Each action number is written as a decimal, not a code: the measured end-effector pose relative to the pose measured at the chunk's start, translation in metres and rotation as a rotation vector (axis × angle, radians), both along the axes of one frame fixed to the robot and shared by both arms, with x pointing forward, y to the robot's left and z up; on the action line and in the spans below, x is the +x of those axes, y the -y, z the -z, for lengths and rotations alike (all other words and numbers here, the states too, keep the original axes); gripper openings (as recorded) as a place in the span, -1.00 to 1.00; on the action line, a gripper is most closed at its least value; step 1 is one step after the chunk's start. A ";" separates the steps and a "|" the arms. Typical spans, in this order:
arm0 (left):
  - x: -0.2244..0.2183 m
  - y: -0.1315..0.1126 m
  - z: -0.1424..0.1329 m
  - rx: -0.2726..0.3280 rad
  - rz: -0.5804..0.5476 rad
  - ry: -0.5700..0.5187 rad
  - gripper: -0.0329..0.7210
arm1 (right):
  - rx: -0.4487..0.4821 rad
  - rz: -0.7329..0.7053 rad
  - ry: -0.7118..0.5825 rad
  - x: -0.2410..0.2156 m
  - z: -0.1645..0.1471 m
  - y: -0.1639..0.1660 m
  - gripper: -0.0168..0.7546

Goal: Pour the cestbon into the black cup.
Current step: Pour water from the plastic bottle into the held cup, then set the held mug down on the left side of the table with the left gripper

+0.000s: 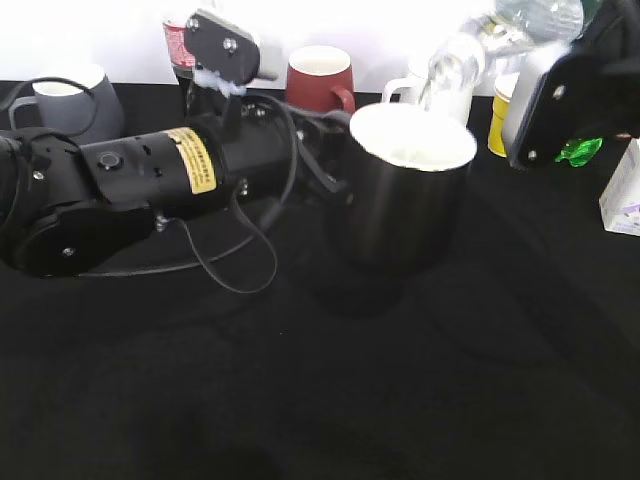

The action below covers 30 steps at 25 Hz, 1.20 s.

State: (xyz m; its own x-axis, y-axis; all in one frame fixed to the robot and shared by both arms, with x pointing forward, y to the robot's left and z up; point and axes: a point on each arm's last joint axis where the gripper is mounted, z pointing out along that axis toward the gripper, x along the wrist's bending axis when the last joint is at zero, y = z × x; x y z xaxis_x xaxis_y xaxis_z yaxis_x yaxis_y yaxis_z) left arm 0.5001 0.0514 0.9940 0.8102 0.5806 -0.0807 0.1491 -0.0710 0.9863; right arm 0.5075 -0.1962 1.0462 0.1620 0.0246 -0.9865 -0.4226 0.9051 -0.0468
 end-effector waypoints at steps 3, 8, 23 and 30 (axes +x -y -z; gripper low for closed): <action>0.002 -0.002 -0.011 -0.105 0.015 0.063 -0.73 | 0.298 -0.053 -0.142 0.000 0.000 0.000 0.30; 0.032 -0.038 -0.016 -0.146 -0.104 0.101 -0.73 | 0.946 -0.165 -0.449 0.000 0.000 0.000 0.30; 0.074 -0.168 0.070 -0.047 -0.614 0.092 -0.72 | 1.209 -0.165 -0.630 0.003 0.009 0.000 0.30; 0.083 -0.169 0.104 -0.029 -0.639 0.050 -0.70 | 1.207 -0.166 -0.631 0.003 0.009 -0.001 0.30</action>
State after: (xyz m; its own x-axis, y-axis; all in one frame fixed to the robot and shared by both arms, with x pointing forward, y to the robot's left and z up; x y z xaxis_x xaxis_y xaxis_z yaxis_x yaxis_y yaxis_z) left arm 0.5831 0.2201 0.8899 0.3080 0.9485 -0.0744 0.1070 0.0432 0.9933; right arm 0.5106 -0.1956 1.0368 -0.3910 0.8877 -0.2431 -0.1845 0.1832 0.9656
